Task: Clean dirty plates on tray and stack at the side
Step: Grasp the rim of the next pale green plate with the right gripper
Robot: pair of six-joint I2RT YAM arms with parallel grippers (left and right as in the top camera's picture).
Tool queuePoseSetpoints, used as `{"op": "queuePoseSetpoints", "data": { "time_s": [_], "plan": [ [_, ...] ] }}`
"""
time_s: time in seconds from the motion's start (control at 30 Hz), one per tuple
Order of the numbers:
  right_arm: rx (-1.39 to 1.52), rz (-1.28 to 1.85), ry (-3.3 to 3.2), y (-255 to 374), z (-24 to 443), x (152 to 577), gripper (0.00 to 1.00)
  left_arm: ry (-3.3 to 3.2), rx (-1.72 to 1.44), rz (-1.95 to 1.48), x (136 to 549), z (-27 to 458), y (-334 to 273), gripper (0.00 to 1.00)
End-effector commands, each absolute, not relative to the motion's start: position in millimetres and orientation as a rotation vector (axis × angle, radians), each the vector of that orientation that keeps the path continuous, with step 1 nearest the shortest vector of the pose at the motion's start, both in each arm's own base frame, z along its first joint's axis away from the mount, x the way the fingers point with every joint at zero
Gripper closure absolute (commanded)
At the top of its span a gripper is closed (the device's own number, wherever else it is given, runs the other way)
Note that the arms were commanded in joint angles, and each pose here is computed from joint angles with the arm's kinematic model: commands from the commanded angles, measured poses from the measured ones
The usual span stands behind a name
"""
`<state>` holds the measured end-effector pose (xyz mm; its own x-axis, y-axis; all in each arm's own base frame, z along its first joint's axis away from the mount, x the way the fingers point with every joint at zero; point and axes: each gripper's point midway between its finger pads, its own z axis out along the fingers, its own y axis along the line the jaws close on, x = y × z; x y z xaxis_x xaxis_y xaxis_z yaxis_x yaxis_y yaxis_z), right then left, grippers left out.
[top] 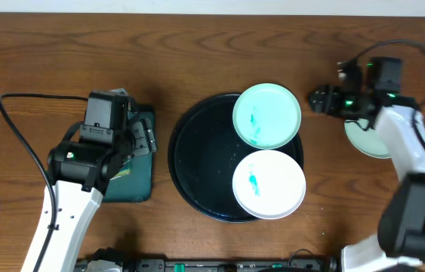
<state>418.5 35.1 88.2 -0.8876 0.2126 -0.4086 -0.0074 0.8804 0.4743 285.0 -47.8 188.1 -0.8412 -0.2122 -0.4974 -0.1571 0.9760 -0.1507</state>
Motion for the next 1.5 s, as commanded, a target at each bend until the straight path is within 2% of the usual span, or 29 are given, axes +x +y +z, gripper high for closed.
{"op": "queuePoseSetpoints", "data": {
  "time_s": [0.0, 0.27, 0.37, 0.43, 0.53, 0.63, 0.83, 1.07, 1.47],
  "plan": [
    [0.13, 0.735, 2.615, 59, 73, 420, 0.35, 2.614, -0.263, -0.118, 281, 180, -46, 0.21],
    [0.159, 0.738, 2.693, 84, 37, 420, 0.57, 2.62, -0.263, -0.116, 280, 177, -46, 0.21],
    [0.154, 0.702, 2.725, 87, 27, 418, 0.82, 2.62, -0.263, -0.115, 279, 177, -46, 0.21],
    [0.151, 0.705, 2.732, 89, 27, 416, 0.91, 2.621, -0.263, -0.115, 279, 177, -46, 0.21],
    [0.159, 0.709, 2.738, 90, 26, 415, 0.92, 2.621, -0.263, -0.116, 279, 177, -46, 0.21],
    [0.164, 0.71, 2.75, 90, 25, 412, 0.99, 2.621, -0.263, -0.116, 279, 177, -46, 0.21],
    [0.088, 0.785, 2.775, 107, 34, 398, 0.99, 2.621, -0.263, -0.116, 279, 177, -46, 0.21],
    [-0.095, 0.803, 2.742, 149, 67, 381, 0.99, 2.633, -0.263, -0.115, 277, 176, -46, 0.21],
    [0.032, 0.707, 2.913, 167, 13, 367, 0.99, 2.687, -0.262, -0.082, 280, 161, -45, 0.22]
  ]
}}
